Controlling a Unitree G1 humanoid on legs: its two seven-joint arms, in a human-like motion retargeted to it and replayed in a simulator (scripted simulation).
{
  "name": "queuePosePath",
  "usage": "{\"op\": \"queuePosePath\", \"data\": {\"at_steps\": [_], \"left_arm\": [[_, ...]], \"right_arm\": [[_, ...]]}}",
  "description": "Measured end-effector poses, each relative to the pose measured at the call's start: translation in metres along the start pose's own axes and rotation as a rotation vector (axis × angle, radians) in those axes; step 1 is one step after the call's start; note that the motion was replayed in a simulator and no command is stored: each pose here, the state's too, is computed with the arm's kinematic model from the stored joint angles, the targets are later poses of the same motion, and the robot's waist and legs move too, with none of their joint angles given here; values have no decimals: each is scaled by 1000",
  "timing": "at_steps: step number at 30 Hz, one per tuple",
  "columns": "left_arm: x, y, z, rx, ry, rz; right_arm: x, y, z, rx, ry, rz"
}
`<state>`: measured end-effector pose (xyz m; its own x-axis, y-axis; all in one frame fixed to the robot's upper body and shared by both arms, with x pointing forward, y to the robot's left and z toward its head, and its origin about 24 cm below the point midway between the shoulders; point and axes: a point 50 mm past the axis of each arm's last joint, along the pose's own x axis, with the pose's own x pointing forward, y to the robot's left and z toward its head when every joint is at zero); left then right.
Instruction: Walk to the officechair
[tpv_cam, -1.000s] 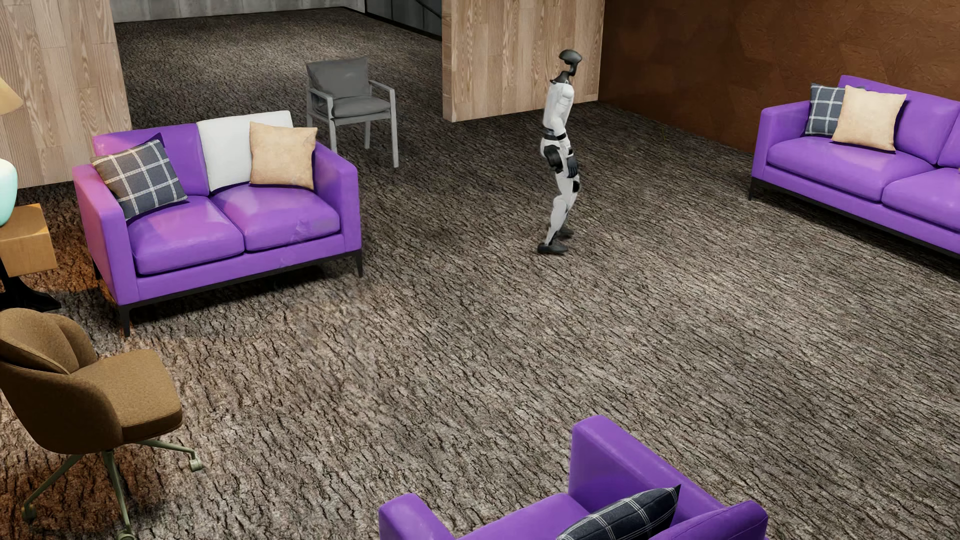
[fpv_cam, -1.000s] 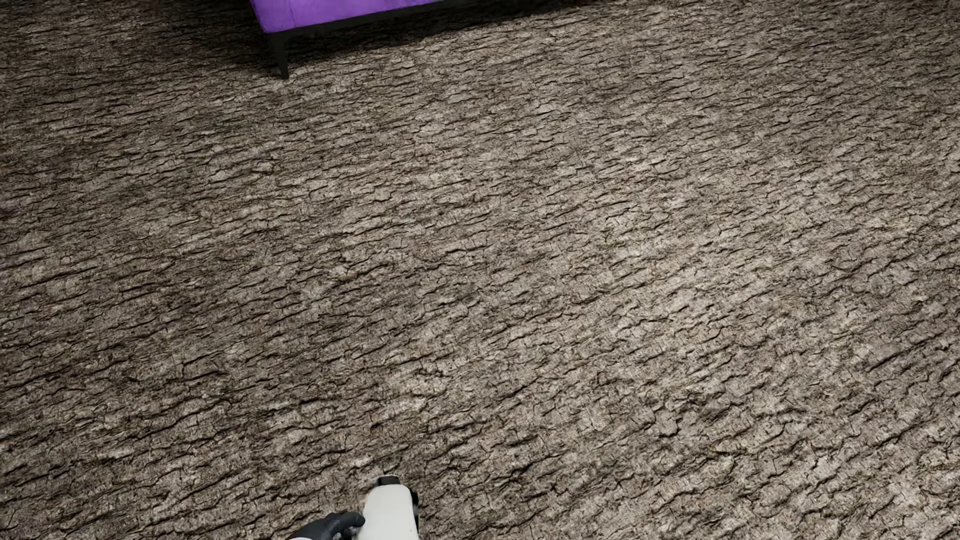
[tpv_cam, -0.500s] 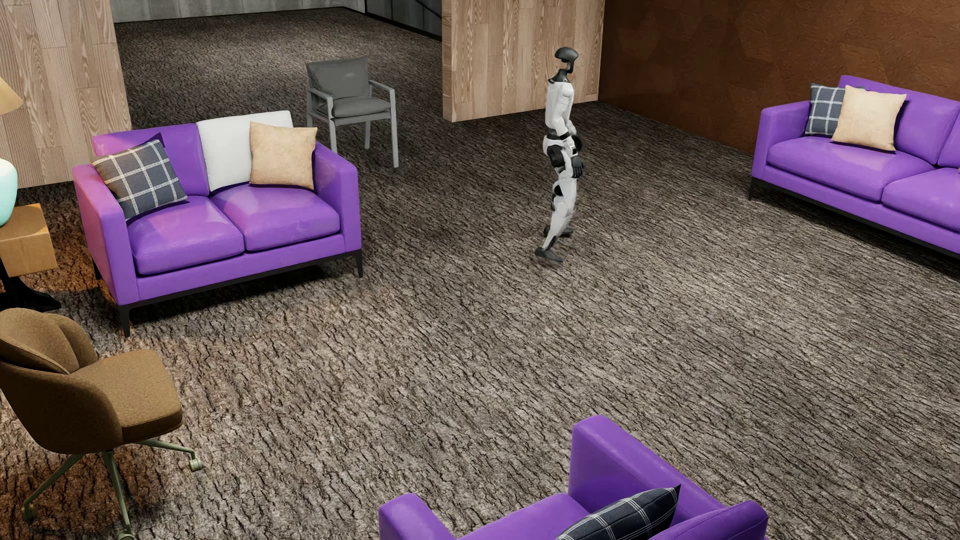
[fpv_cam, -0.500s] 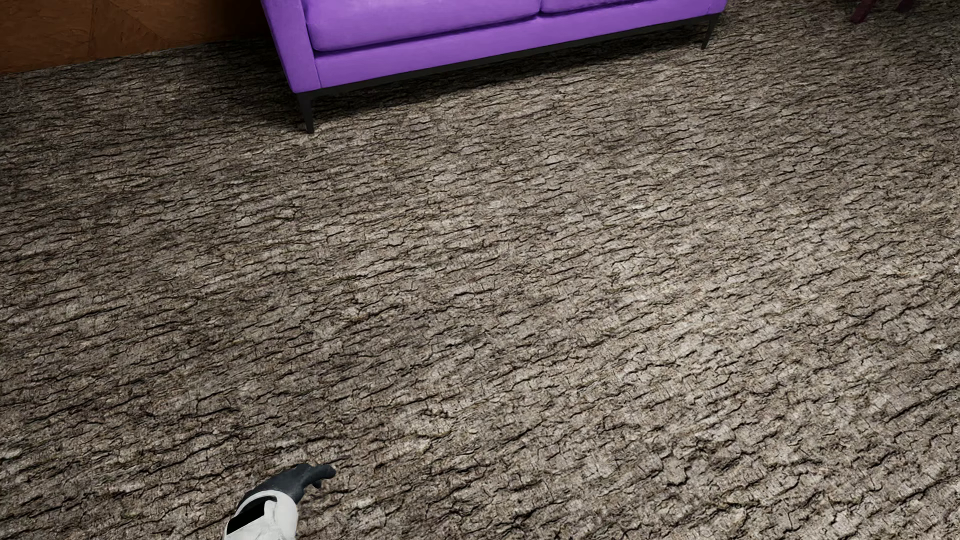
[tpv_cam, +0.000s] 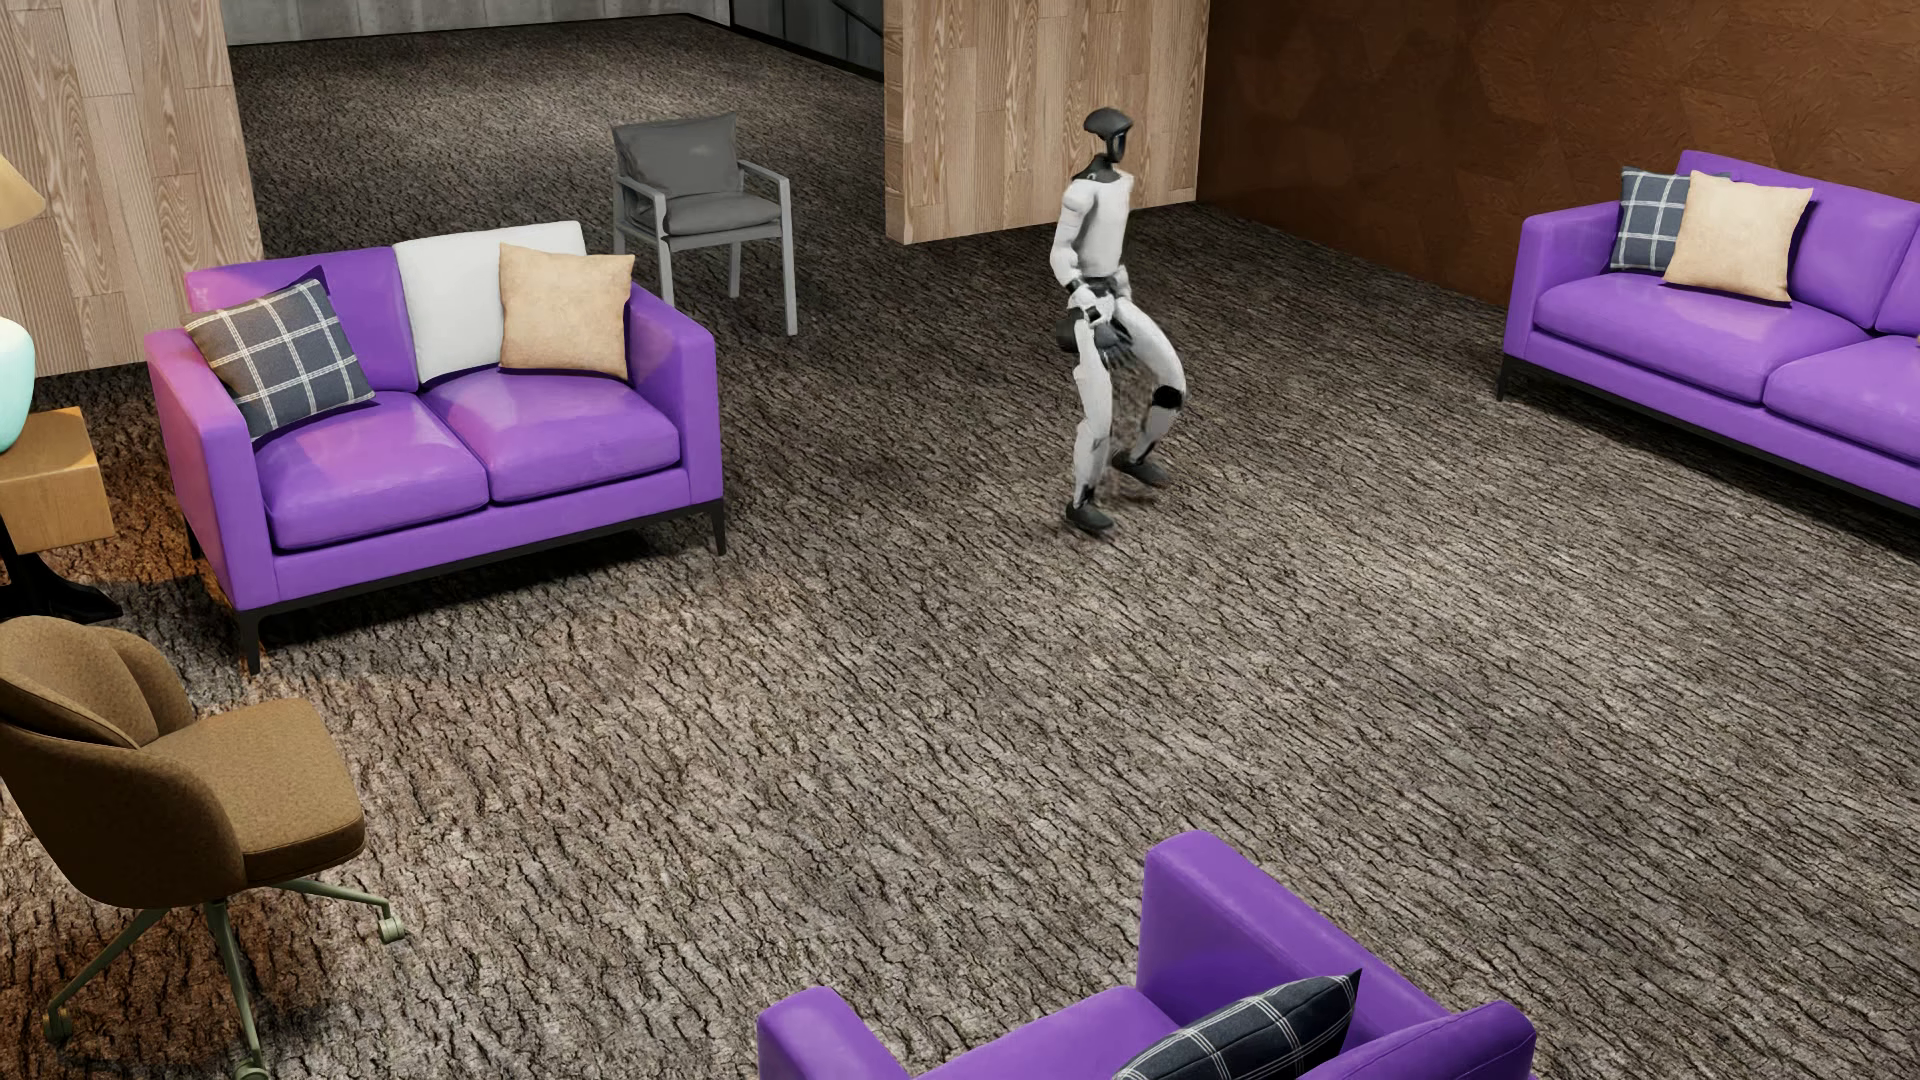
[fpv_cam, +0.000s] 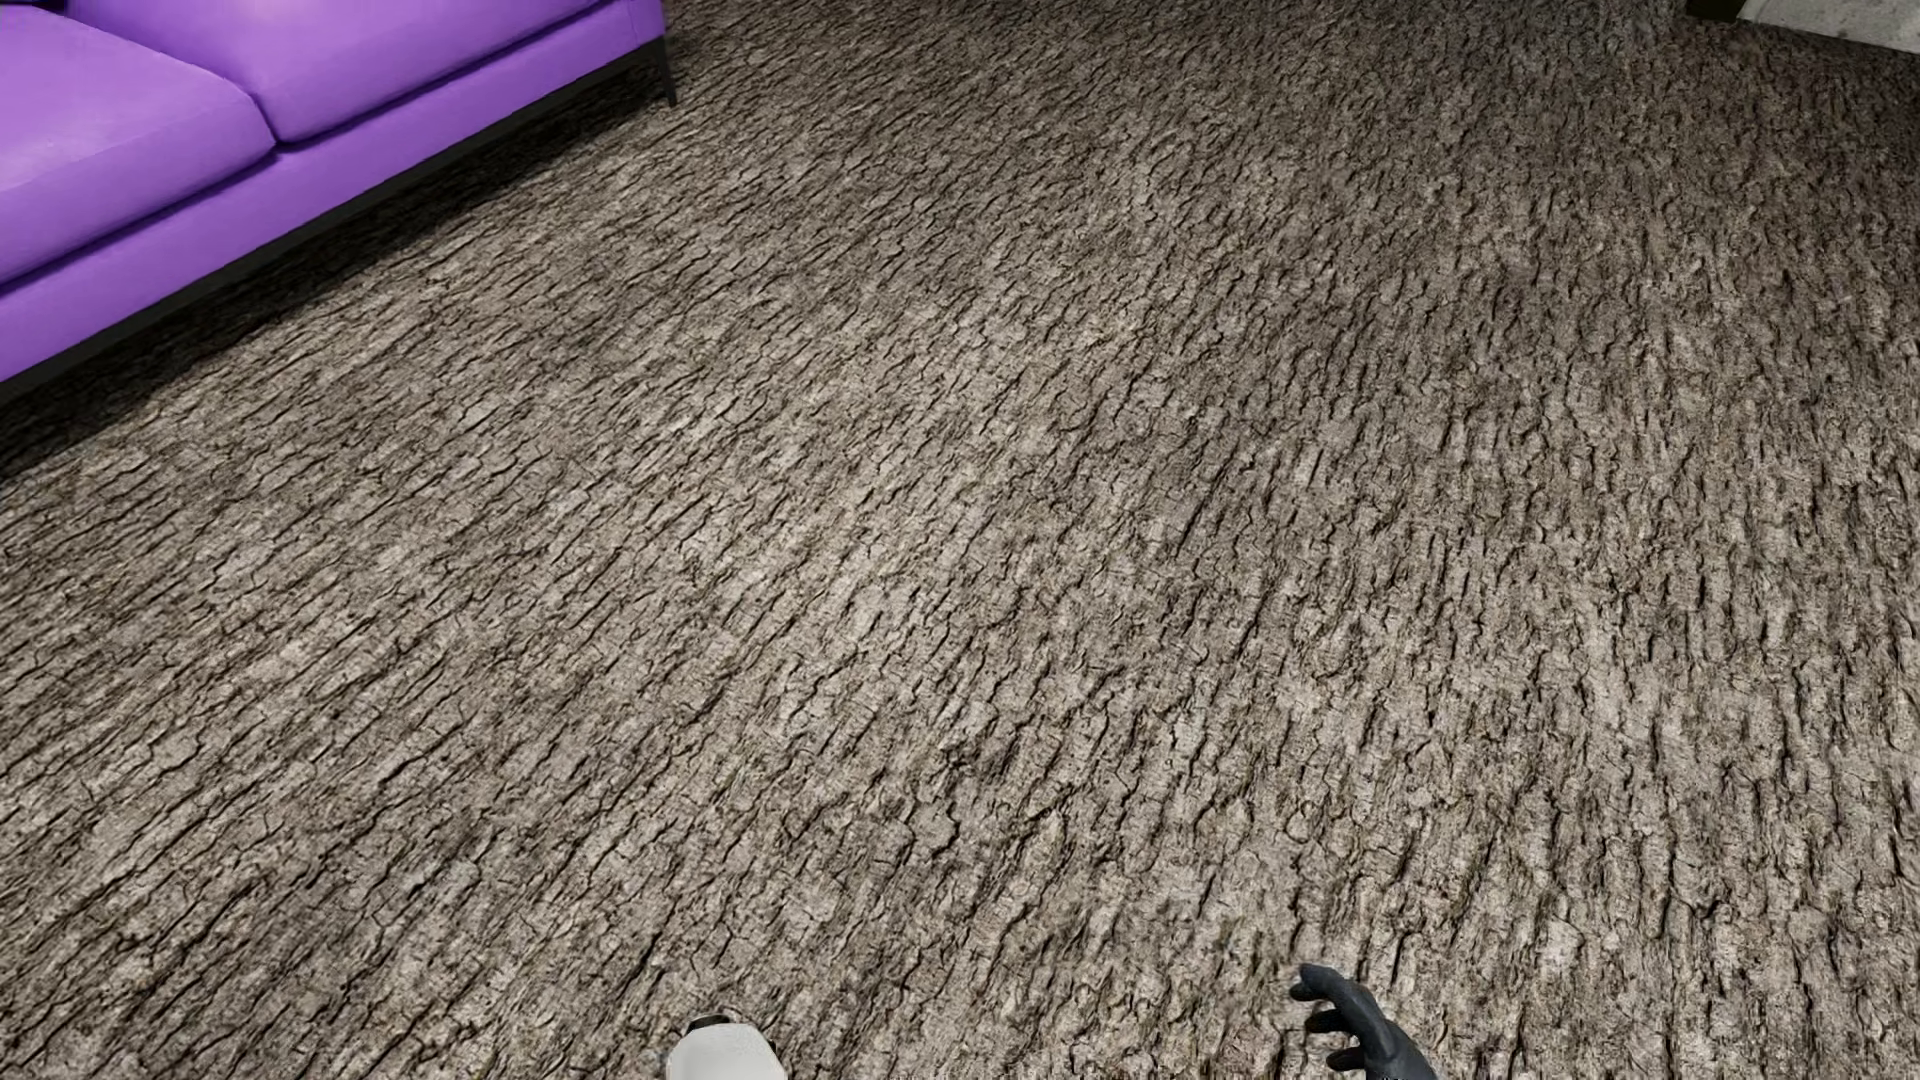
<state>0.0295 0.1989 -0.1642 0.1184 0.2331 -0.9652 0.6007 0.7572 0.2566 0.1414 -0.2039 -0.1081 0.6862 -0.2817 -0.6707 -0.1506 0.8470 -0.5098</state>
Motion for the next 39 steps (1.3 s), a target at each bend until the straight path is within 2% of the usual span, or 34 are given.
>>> {"op": "queuePosePath", "data": {"at_steps": [2, 5, 8, 11, 13, 15, 16, 18, 19, 21, 25, 28, 30, 31, 33, 35, 36, 37, 39], "left_arm": [[-4, -4, 9, -56, -61, 26], [-11, 7, -2, -72, -84, 132], [-18, 11, -40, -59, -6, 185], [-22, 20, -80, -11, 117, 202], [-24, 36, -86, -97, 141, 332], [-23, 45, -80, -318, 142, 441], [-20, 48, -70, -357, 125, 467], [-18, 78, -32, -324, -8, 533], [-20, 98, -10, -275, -107, 593], [-33, 143, 39, -196, -315, 713], [-96, 222, 153, 84, -653, 916], [-148, 241, 216, 268, -761, 967], [-164, 236, 232, 266, -815, 1000], [-163, 230, 232, 233, -848, 999], [-138, 207, 215, 150, -836, 899], [-97, 169, 197, 253, -699, 684], [-78, 151, 188, 350, -610, 565], [-59, 135, 174, 377, -501, 464], [-23, 101, 129, 287, -282, 324]], "right_arm": [[3, -17, 3, -3, -17, -35], [14, -29, 43, -22, -142, -71], [22, -15, 96, -147, -309, -20], [22, 11, 114, -323, -370, 67], [23, 21, 92, -377, -297, 125], [26, 23, 44, -432, -101, 171], [27, 17, 19, -487, 20, 186], [26, -2, -22, -574, 221, 177], [23, -15, -38, -547, 289, 153], [11, -41, -68, -391, 353, 61], [-31, -79, -120, -68, 443, -206], [-66, -68, -156, 91, 604, -301], [-82, -37, -168, 159, 686, -227], [-85, -17, -169, 143, 710, -141], [-85, 16, -164, 65, 719, 49], [-80, 43, -147, 104, 666, 191], [-76, 51, -136, 139, 616, 213], [-69, 53, -124, 149, 562, 200], [-49, 45, -103, 61, 474, 152]]}}
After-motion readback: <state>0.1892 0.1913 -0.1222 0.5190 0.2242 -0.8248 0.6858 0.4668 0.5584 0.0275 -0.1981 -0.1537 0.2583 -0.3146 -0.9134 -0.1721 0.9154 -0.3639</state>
